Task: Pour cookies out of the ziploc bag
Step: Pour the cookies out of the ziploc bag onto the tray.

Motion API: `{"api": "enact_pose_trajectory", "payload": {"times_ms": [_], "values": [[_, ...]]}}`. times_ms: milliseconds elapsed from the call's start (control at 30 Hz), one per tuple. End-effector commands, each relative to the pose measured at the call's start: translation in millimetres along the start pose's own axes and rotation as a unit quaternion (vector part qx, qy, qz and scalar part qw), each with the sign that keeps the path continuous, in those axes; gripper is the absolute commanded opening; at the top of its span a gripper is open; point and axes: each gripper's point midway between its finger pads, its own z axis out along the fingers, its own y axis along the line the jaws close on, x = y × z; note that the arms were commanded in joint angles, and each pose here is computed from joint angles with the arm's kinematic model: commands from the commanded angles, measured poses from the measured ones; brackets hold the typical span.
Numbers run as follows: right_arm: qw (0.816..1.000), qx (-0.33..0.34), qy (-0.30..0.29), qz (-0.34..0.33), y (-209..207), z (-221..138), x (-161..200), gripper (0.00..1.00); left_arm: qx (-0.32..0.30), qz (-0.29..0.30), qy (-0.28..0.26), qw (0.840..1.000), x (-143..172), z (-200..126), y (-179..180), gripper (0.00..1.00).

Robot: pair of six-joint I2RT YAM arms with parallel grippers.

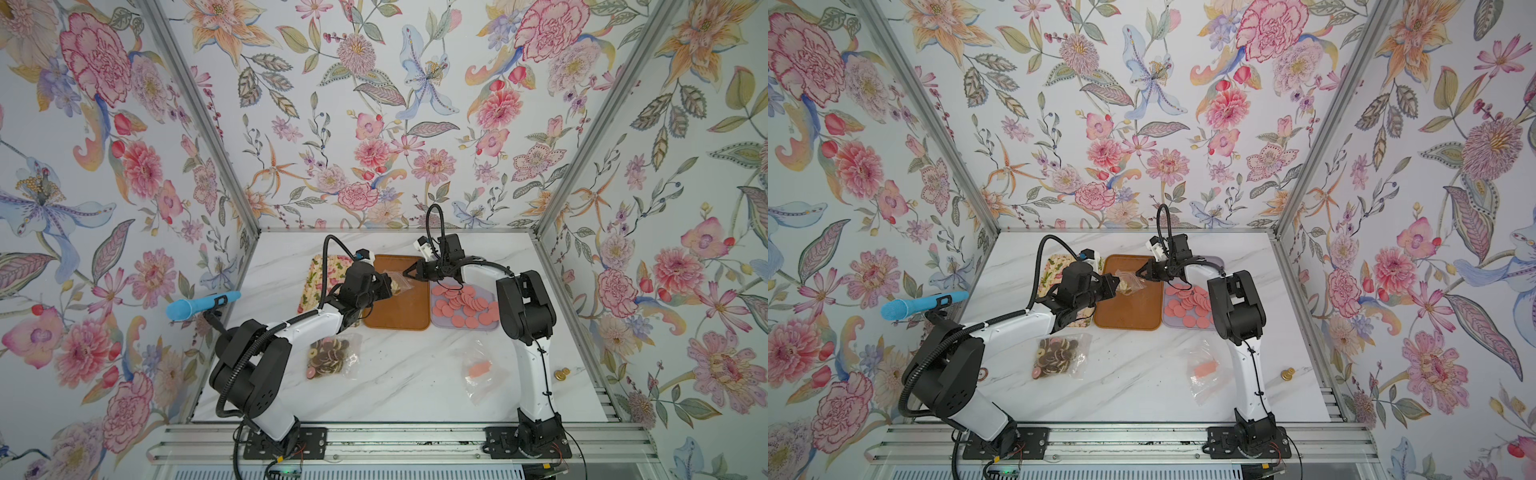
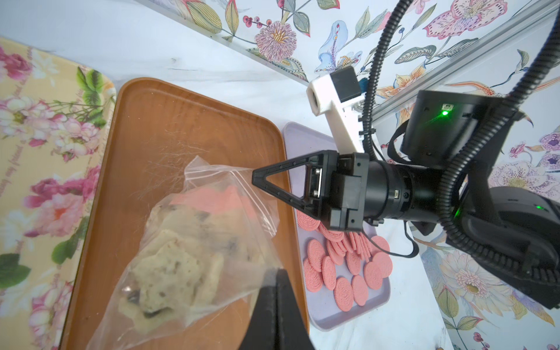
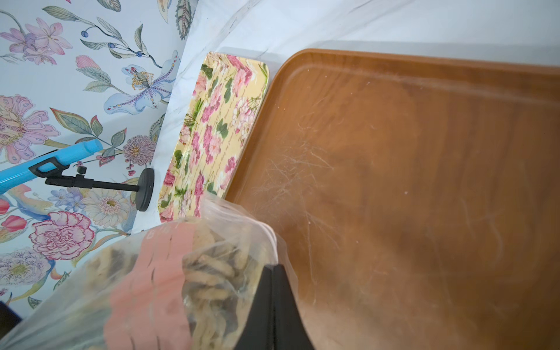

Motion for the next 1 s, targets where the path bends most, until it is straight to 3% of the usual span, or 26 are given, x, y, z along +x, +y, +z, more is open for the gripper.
{"api": "enact_pose_trajectory", "payload": {"times_ms": [0,100,400,533,967], "values": [[1.0,0.003,0.009,0.019,-17.2,7.4,13.4,0.02,-0.016,0.005,-0.008,1.0,-13.0,8.1,-0.5,0.0],[1.0,0.007,0.004,0.019,-19.3,3.6,12.0,0.14,-0.027,0.005,-0.004,1.0,-14.2,15.7,1.5,0.0],[0.999,0.018,-0.03,-0.017,-5.2,-21.2,5.4,0.32,-0.037,-0.023,0.021,0.999,-5.5,35.1,11.9,0.0],[0.997,0.029,-0.055,-0.046,5.8,-35.5,-0.1,0.37,-0.03,-0.028,0.029,0.999,-2.9,41.8,9.2,0.0],[0.981,0.013,-0.082,-0.177,67.0,-43.9,15.2,0.44,0.083,-0.126,0.055,0.987,-5.6,63.4,-12.6,0.0]]}}
